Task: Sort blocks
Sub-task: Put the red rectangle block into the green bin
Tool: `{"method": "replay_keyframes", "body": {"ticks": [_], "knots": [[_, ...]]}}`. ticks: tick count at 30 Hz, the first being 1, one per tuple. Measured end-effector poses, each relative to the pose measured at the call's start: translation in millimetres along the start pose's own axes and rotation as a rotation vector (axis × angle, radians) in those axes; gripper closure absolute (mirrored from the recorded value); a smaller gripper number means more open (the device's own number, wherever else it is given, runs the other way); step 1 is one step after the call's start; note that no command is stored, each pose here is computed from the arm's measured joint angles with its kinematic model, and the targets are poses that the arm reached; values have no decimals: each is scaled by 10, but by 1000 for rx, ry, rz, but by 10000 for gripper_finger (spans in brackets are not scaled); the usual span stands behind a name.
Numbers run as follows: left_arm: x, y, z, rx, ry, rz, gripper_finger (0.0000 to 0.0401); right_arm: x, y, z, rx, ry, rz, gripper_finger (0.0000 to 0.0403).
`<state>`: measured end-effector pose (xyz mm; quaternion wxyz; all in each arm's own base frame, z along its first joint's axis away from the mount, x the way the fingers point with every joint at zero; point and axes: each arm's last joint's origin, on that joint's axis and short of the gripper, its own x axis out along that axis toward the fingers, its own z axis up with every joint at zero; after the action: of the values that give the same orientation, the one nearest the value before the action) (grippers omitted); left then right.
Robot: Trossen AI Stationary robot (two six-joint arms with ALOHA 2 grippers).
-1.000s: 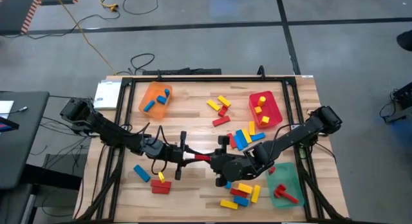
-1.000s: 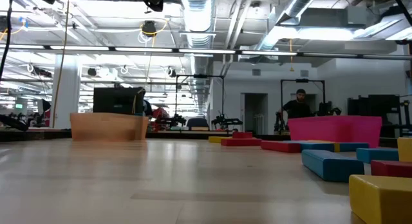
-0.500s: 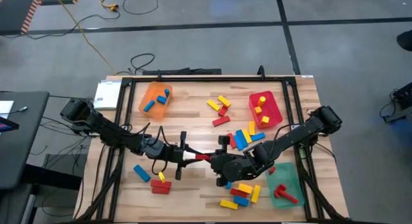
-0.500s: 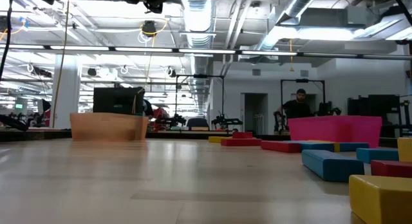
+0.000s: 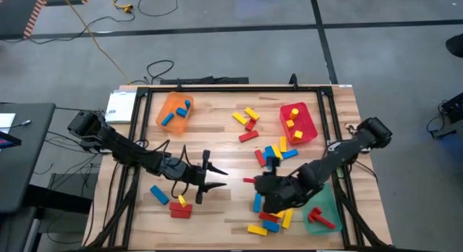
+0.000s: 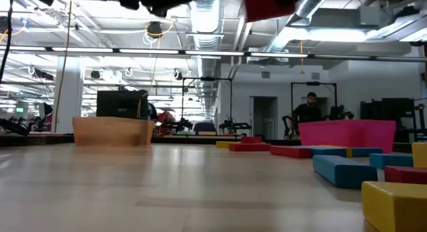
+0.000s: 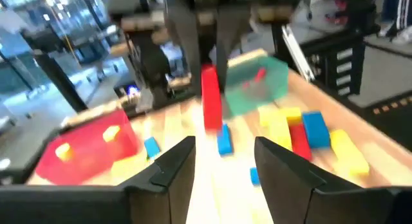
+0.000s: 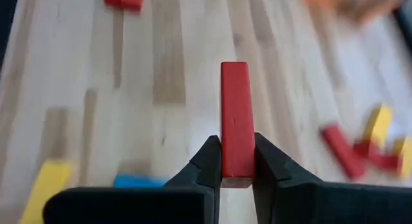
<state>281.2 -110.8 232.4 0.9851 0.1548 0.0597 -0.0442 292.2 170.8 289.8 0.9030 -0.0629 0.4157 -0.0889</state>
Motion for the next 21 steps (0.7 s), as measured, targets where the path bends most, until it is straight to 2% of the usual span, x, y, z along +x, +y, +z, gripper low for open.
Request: {"method": "replay_keyframes", "body": {"ticks": [8,12,17,21], "knots": [[-24,-52,-166,-55,117,-79,243,-502,-20,-326,139,213,82,342],[-43,-75,-225,-75,134,-125,243,-705,-26,-521,213,374,88,343],[-53,-82,-267,-74,157,-129,243,-901,43,-747,280,575,80,343],[-52,-81,-260,-68,150,-128,243,-1032,117,-887,336,663,55,343]]}}
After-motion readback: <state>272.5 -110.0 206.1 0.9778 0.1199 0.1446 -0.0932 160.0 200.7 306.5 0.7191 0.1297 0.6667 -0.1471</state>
